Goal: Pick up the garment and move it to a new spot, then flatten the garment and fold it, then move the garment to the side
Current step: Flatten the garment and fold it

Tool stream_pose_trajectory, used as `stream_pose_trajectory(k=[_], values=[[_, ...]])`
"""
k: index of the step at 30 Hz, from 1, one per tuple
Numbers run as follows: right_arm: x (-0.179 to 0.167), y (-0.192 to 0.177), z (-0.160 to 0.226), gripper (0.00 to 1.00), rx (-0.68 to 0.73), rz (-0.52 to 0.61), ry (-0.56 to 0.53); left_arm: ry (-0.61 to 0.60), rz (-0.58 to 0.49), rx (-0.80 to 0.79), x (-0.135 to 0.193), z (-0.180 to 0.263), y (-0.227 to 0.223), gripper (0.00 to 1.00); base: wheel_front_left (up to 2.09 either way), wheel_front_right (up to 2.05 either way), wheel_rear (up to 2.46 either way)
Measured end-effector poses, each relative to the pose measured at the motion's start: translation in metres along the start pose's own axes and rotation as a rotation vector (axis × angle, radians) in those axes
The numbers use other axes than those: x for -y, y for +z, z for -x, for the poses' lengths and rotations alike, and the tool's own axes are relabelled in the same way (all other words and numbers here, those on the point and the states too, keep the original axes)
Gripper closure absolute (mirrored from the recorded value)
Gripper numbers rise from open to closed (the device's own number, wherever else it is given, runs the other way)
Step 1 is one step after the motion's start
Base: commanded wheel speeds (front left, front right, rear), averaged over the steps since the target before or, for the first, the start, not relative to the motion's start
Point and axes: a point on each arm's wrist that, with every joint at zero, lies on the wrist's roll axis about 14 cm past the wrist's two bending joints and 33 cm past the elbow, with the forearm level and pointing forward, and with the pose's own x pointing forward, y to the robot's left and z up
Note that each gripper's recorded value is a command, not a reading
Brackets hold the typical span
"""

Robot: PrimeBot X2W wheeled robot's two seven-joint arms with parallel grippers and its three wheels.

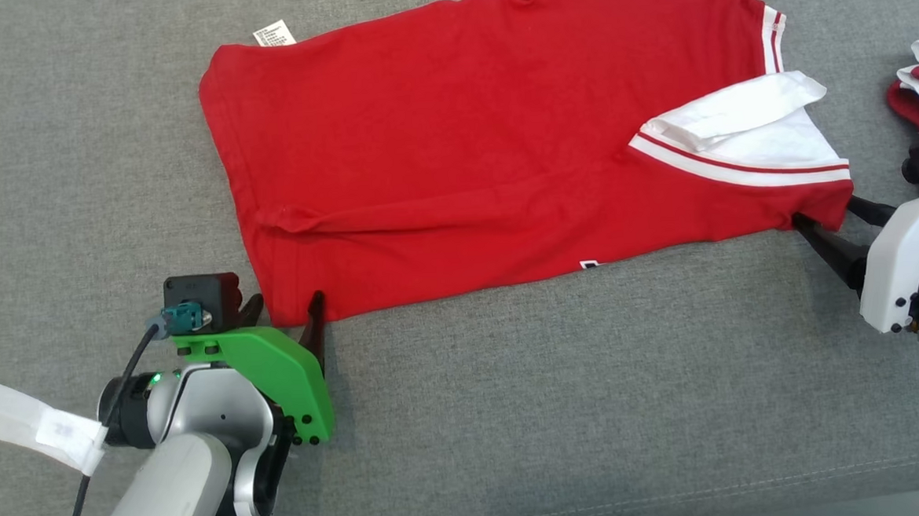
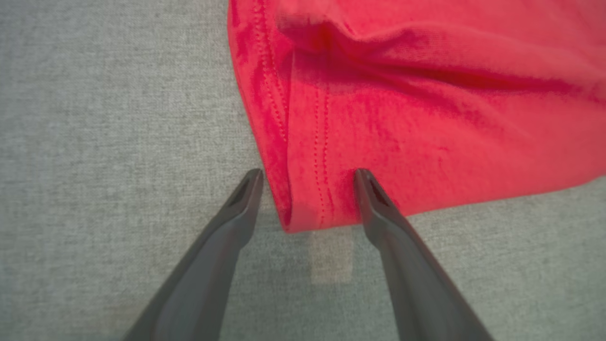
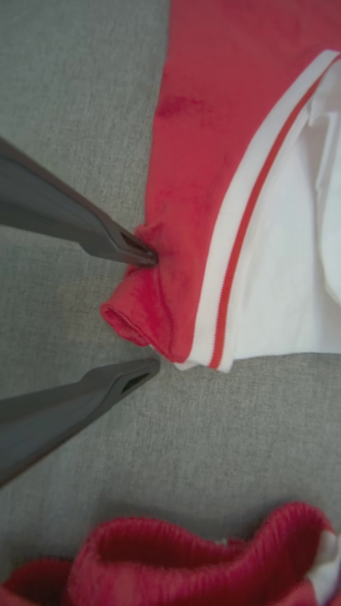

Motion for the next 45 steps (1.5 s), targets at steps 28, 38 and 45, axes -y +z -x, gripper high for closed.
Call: stream_pose_trajectory(k=[28, 38, 45], values=[[0.006, -0.067, 0.078, 1.00, -0.191, -0.181, 0.050, -0.111, 0.186, -0.087, 0.020, 0.078, -0.051, 0.95, 0.00, 0.00, 0.00], [0.011, -0.021, 0.077, 0.00, -0.063, -0.082, 0.029, -0.021, 0.113, -0.027, -0.007, 0.077, -0.035, 0.00, 0.00, 0.00, 0.00], [0.019, 0.092, 0.053, 0.00, 0.175, 0.077, -0.018, -0.040, -0.028, 0.144, -0.007, 0.043, 0.055, 0.00, 0.00, 0.00, 0.00]])
